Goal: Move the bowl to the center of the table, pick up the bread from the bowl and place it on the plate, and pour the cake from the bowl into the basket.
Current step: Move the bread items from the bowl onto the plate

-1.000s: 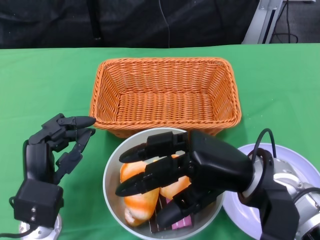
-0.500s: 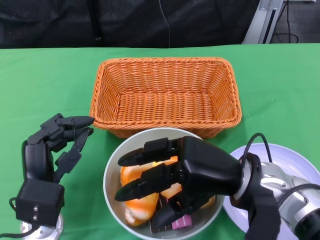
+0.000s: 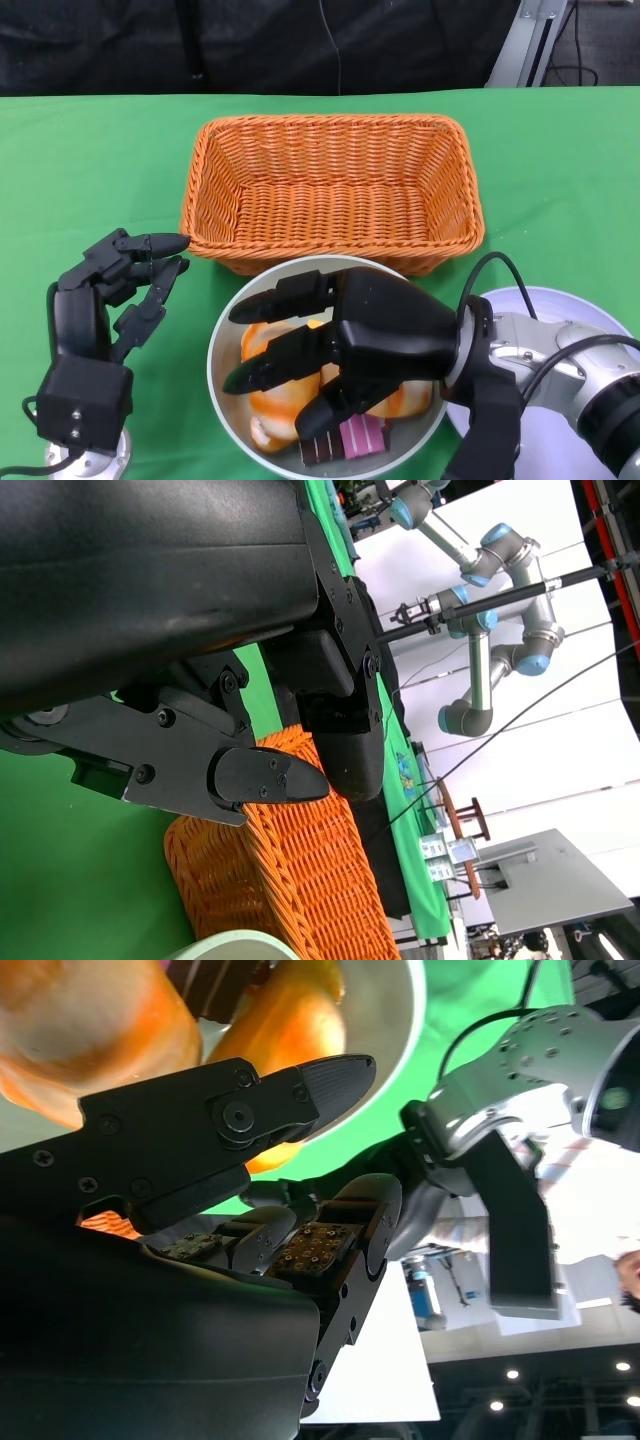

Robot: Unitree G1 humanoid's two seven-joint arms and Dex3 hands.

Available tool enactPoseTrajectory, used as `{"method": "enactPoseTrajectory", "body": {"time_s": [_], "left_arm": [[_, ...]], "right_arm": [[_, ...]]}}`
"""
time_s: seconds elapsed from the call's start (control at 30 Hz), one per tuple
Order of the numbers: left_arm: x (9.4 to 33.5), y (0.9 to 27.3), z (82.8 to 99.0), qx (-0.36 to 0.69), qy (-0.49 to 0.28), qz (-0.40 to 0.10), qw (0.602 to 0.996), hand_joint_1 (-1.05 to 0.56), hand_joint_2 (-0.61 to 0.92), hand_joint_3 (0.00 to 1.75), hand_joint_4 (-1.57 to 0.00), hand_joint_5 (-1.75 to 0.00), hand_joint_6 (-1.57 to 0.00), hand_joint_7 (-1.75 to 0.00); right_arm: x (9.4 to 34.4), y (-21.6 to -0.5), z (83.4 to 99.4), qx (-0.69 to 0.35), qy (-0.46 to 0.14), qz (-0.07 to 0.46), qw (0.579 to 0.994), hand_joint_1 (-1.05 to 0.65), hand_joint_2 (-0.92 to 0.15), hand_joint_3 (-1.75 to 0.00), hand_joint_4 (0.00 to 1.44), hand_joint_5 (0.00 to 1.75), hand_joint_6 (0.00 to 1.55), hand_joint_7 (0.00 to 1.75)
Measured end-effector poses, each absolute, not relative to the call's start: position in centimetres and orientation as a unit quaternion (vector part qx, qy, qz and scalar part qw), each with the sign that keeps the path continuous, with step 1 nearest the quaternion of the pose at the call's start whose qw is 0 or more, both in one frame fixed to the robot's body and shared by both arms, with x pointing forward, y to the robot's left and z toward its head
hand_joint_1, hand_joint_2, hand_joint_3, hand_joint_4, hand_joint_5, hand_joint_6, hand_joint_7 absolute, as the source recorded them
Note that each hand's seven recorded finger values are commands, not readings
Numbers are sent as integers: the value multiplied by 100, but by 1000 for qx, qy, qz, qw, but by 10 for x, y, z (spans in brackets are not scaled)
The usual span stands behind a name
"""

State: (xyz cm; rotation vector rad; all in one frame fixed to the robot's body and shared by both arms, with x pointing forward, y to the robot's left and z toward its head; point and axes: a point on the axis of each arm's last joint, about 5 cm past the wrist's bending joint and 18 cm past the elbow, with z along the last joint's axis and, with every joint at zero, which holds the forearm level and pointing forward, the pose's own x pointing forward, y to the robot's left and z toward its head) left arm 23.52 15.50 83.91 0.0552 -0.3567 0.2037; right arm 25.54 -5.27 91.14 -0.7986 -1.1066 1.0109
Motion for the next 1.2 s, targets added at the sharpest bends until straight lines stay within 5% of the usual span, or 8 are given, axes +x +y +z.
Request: {"method": "enactPoseTrajectory", "body": {"time_s": [0.6, 1.2], "left_arm": [[237, 153, 839, 32, -165, 109, 980, -21, 92, 24, -94, -60, -95, -64], [250, 131, 850, 8, -110, 232, 967, -7, 92, 25, -104, -54, -100, -67]], "right_arm": [[259, -54, 900, -383, -458, 468, 652, -59, -85, 0, 80, 2, 79, 0], [262, -47, 894, -392, -486, 456, 634, -57, -85, 0, 79, 1, 80, 0]]}}
